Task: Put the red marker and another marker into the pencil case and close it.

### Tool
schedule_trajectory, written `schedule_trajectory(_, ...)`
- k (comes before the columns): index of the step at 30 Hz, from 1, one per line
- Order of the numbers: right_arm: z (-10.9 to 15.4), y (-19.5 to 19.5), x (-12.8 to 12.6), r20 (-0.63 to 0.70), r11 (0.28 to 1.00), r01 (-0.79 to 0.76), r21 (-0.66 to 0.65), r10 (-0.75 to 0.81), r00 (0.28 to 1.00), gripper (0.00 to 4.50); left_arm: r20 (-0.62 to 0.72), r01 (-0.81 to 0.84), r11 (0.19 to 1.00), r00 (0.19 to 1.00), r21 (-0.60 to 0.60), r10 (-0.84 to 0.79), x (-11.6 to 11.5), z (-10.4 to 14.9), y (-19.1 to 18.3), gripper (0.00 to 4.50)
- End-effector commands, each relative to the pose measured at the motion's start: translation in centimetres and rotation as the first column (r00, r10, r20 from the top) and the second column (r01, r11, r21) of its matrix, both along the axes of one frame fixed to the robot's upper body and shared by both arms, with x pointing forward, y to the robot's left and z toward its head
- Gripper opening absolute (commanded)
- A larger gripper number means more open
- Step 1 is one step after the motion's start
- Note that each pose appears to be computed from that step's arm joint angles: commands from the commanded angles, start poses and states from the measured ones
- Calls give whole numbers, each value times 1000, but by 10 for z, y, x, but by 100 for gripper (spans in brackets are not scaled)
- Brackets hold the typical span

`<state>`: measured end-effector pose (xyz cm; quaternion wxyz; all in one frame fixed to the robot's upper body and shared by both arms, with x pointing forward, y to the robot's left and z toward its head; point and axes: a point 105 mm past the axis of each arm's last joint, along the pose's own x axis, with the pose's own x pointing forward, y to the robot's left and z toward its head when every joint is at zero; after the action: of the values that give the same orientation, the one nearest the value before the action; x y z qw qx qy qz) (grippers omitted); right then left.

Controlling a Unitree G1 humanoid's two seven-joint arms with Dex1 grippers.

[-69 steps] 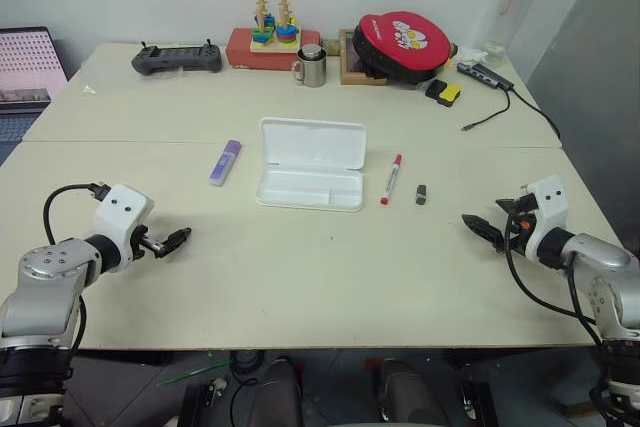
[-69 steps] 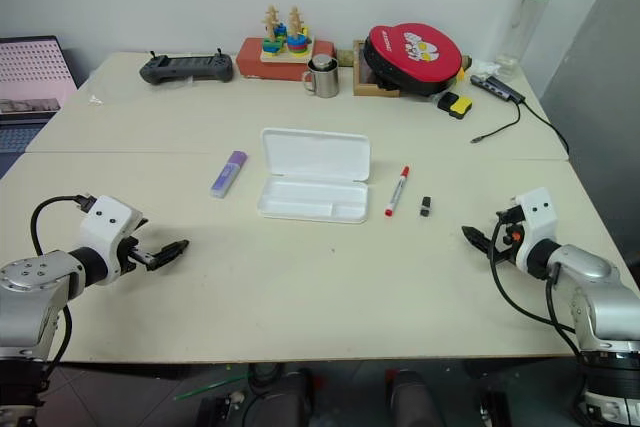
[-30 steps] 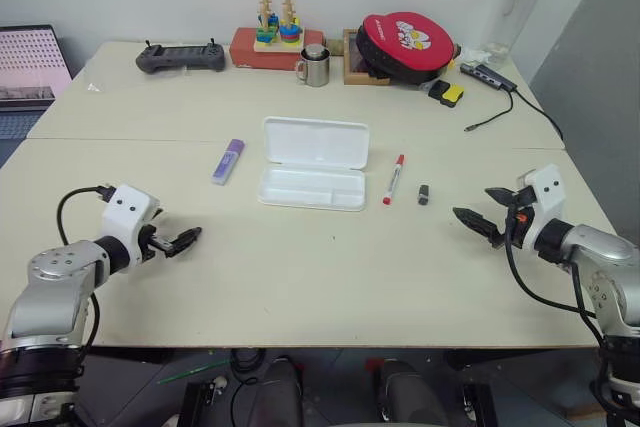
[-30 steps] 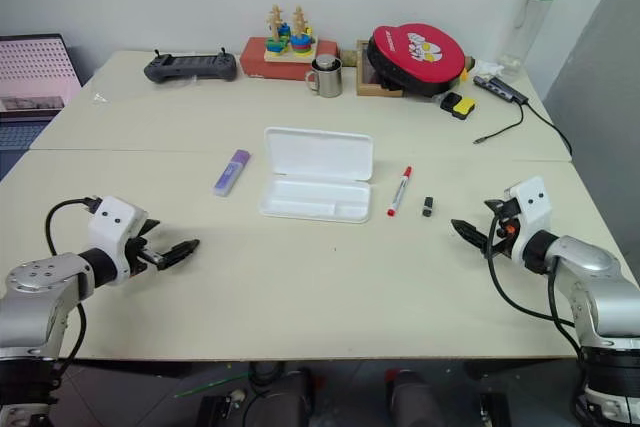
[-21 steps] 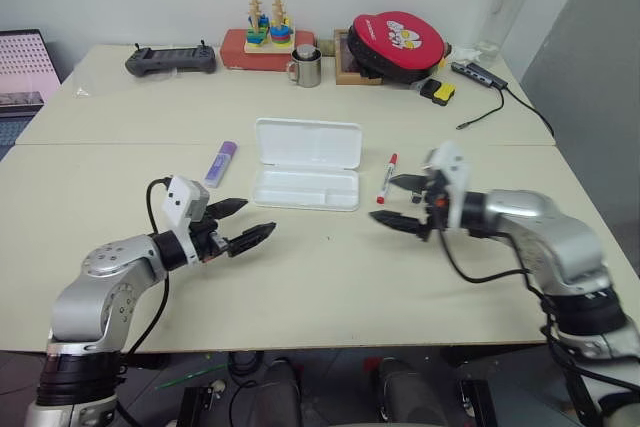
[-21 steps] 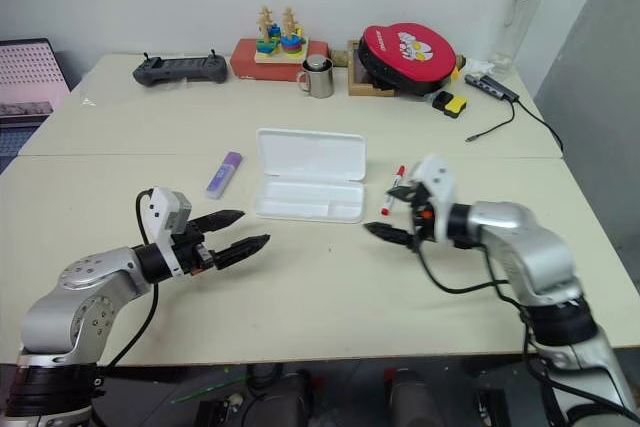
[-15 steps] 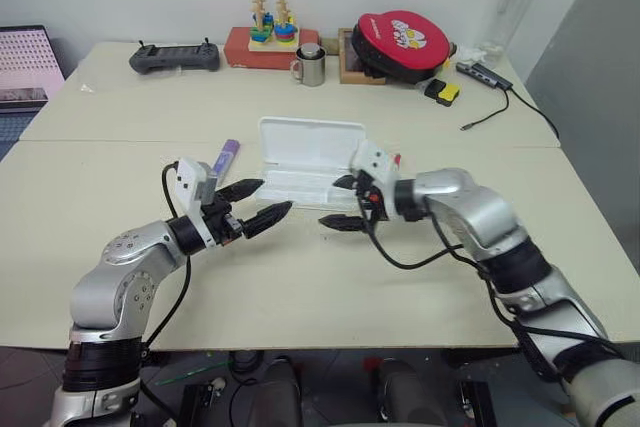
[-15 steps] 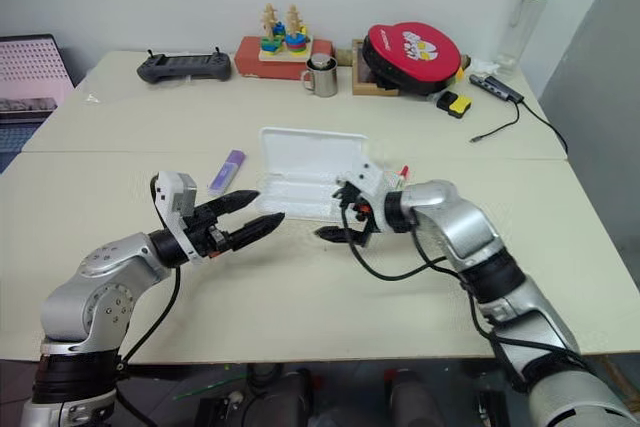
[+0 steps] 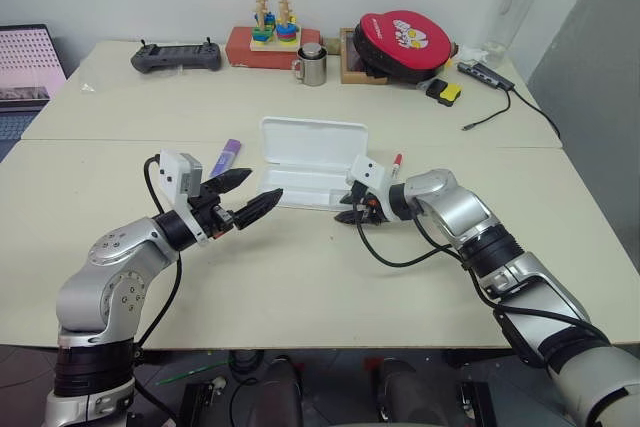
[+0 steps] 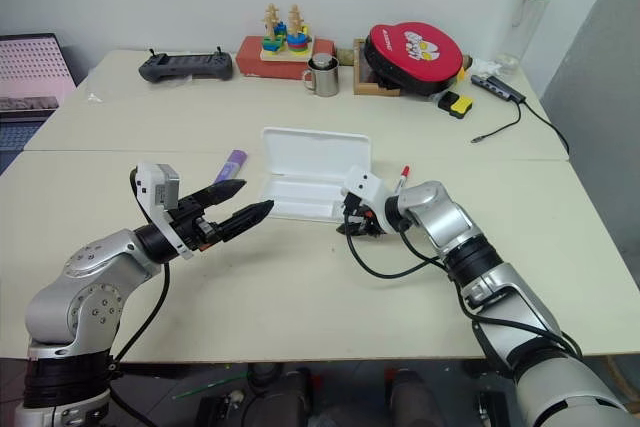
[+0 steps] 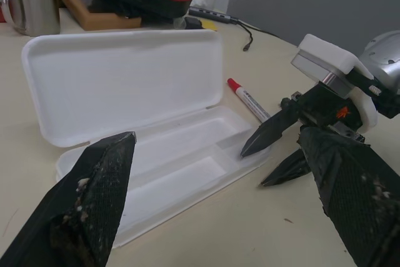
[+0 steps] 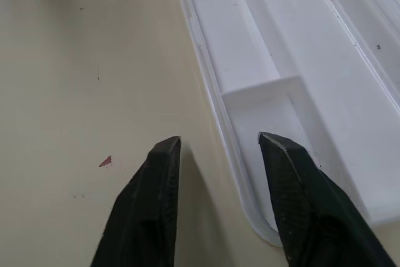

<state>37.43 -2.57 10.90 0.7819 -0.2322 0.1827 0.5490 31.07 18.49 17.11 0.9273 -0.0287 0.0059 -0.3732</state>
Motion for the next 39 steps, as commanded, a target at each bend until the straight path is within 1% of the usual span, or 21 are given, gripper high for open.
schedule_trajectory(1, 4, 3, 1, 34, 999, -31, -14, 31, 999, 108, 56, -5, 1000, 998, -2, 6, 0, 17, 1, 450)
schedule_trajectory(2, 3, 3, 1, 39, 999, -35, -24, 36, 999, 93, 58, -8, 1000, 998, -1, 8, 0, 17, 1, 450)
schedule_trajectory(3, 1, 4, 1, 46, 999, -42, -35, 43, 998, 63, 55, -9, 1000, 998, 2, 9, -1, 16, 1, 450)
schedule_trajectory(4, 0, 4, 1, 51, 998, -46, -42, 48, 998, 52, 53, -10, 1000, 999, 4, 10, -1, 16, 2, 450)
schedule_trajectory(6, -2, 4, 0, 57, 997, -59, -52, 62, 996, 3, 46, -11, 1000, 999, 15, 11, -2, 14, 2, 450)
schedule_trajectory(10, 0, 7, -3, 72, 996, -90, -27, 92, 993, 3, 44, -17, 1000, 999, 16, 17, -3, 15, 4, 450)
schedule_trajectory(12, 9, 13, -6, 101, 993, -113, 28, 110, 989, 3, 24, -29, 999, 999, 37, 28, -3, 10, 11, 450)
schedule_trajectory(15, 16, 15, -14, 140, 985, -172, 33, 166, 976, 3, -15, -49, 994, 999, 97, 51, -5, -1, 26, 450)
schedule_trajectory(21, 12, 14, -44, 130, 955, -295, 20, 290, 948, 3, -33, -33, 990, 999, 137, 38, -5, -2, 33, 450)
schedule_trajectory(26, 6, 12, -51, 114, 949, -315, 9, 312, 943, 3, -59, -17, 987, 998, 160, 27, -7, -10, 33, 450)
schedule_trajectory(29, 7, 14, -49, 118, 953, -303, 15, 299, 947, 3, -64, -46, 988, 996, 147, 56, -5, -10, 36, 450)
schedule_trajectory(30, 8, 14, -49, 132, 952, -305, 16, 300, 945, 54, -65, -73, 988, 994, 134, 82, -4, -9, 39, 450)
schedule_trajectory(32, 11, 15, -51, 145, 945, -327, 22, 320, 936, 92, -69, -120, 985, 989, 122, 129, -1, -8, 45, 450)
schedule_trajectory(33, 15, 16, -52, 151, 942, -333, 32, 325, 934, 124, -60, -156, 979, 985, 130, 165, 2, -8, 50, 450)
schedule_trajectory(35, 19, 17, -52, 160, 940, -337, 45, 326, 932, 172, -47, -187, 972, 980, 139, 195, 4, -8, 54, 450)
schedule_trajectory(39, 36, 13, -50, 181, 938, -334, 89, 314, 932, 275, -34, -108, 989, 993, 103, 112, 1, -2, 35, 450)
